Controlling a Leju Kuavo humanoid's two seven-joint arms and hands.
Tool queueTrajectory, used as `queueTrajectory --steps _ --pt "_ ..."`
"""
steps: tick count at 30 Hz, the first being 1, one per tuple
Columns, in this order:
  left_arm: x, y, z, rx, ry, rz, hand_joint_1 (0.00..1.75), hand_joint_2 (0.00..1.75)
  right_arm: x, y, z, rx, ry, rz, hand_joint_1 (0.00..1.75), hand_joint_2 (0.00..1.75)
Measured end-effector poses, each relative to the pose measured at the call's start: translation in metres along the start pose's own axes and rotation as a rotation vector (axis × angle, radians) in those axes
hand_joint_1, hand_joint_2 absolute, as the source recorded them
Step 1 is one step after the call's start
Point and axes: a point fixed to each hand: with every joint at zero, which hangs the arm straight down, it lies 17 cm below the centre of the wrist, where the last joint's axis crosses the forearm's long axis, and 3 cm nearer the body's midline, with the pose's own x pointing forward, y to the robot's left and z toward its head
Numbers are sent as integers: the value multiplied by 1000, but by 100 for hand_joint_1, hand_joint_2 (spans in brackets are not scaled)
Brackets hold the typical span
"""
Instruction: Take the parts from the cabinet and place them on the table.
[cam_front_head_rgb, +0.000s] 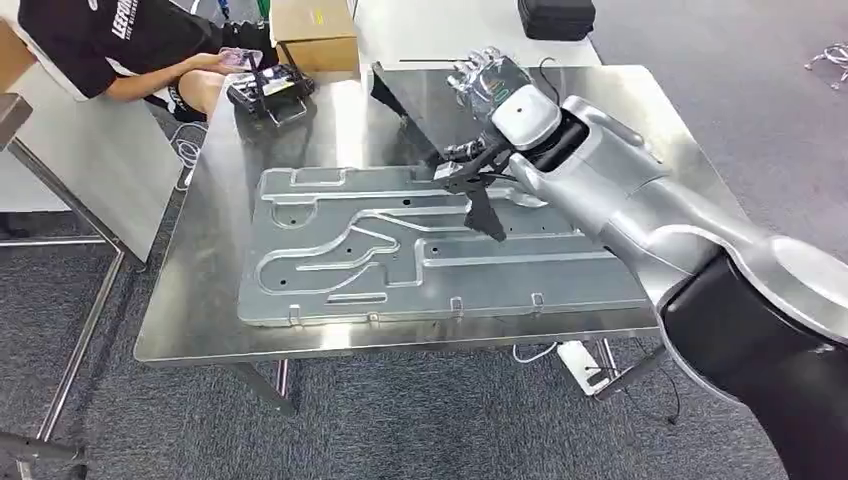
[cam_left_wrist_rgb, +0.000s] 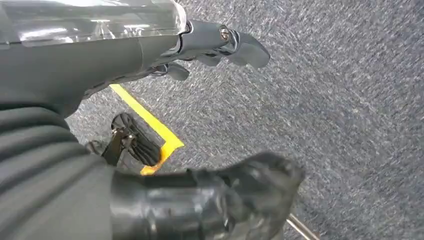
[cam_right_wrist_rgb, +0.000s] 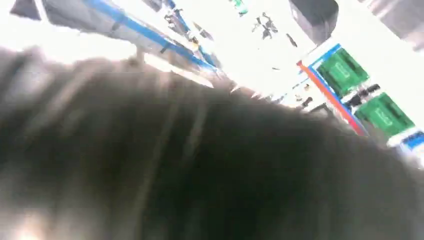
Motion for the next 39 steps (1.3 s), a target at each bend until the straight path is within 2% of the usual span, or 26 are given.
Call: queueTrajectory --steps 20,39 --pt "2 3 0 6 -13 2 0 0 -7 -2 1 -5 12 -6 0 0" --pt "1 1 1 -1 -21 17 0 0 -26 -42 4 -40 44 34 0 0"
